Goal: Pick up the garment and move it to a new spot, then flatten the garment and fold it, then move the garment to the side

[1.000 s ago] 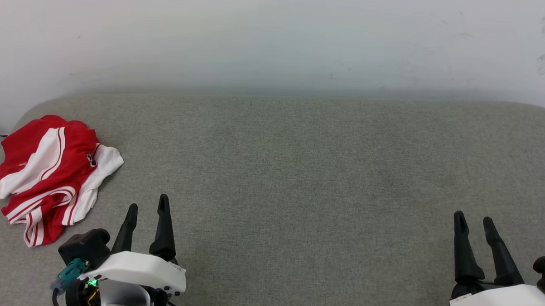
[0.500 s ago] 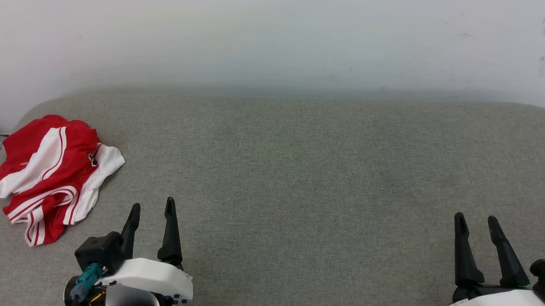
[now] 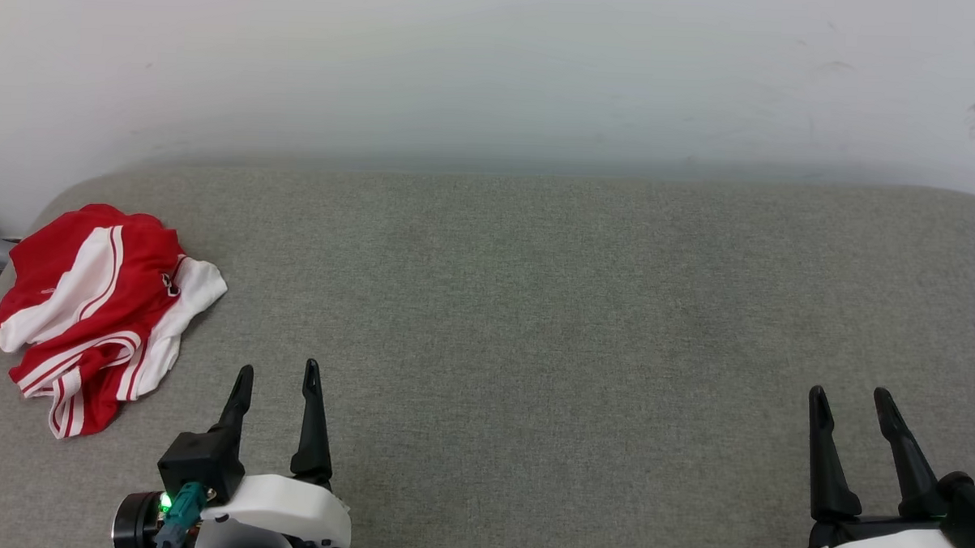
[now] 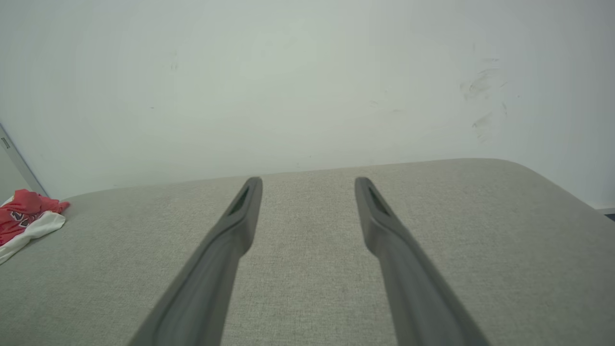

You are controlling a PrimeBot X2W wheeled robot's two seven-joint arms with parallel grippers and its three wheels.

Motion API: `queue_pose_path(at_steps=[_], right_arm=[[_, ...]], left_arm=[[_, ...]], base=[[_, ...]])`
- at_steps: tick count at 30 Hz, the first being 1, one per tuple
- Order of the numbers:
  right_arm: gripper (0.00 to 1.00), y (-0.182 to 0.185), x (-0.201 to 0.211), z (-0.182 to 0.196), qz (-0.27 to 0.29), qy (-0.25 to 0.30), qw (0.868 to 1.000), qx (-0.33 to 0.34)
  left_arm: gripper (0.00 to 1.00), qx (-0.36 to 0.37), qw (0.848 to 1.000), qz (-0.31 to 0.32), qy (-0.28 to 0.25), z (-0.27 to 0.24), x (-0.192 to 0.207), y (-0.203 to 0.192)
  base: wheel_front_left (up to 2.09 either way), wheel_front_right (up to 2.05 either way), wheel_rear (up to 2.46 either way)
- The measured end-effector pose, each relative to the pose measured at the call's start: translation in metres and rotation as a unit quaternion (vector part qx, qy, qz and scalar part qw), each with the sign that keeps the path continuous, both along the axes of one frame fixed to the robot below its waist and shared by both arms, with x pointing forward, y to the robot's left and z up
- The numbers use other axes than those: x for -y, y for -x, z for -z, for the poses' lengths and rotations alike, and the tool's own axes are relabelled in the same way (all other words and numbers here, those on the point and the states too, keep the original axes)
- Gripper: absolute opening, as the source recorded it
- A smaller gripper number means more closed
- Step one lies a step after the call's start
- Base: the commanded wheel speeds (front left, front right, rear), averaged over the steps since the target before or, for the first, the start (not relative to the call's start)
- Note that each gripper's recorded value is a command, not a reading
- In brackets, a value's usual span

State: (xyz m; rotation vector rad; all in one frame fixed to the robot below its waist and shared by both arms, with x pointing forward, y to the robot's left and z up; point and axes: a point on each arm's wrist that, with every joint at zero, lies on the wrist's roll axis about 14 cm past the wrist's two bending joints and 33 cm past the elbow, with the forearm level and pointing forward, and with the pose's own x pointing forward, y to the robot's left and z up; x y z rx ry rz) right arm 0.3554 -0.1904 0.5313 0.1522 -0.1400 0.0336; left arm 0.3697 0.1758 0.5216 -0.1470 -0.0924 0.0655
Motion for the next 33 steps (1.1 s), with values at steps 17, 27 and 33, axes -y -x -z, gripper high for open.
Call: queue_pose_path(at_steps=[17, 27, 33], right_arm=[[1.0, 0.003, -0.007, -0.004, -0.009, 0.043, 0.999, 0.015], [1.0, 0.005, -0.012, -0.005, -0.016, 0.056, 0.998, 0.021], [1.0, 0.006, -0.012, -0.004, -0.016, 0.048, 0.999, 0.02]], left_arm=[[1.0, 0.022, 0.999, 0.008, -0.049, -0.007, 0.004, 0.004], [1.0, 0.029, 0.997, 0.016, -0.073, -0.008, 0.007, 0.005], [1.0, 0.023, 0.998, 0.015, -0.065, -0.003, 0.004, 0.006]], base=[[0.0, 0.0, 0.0], [0.0, 0.0, 0.0], [0.0, 0.0, 0.0]])
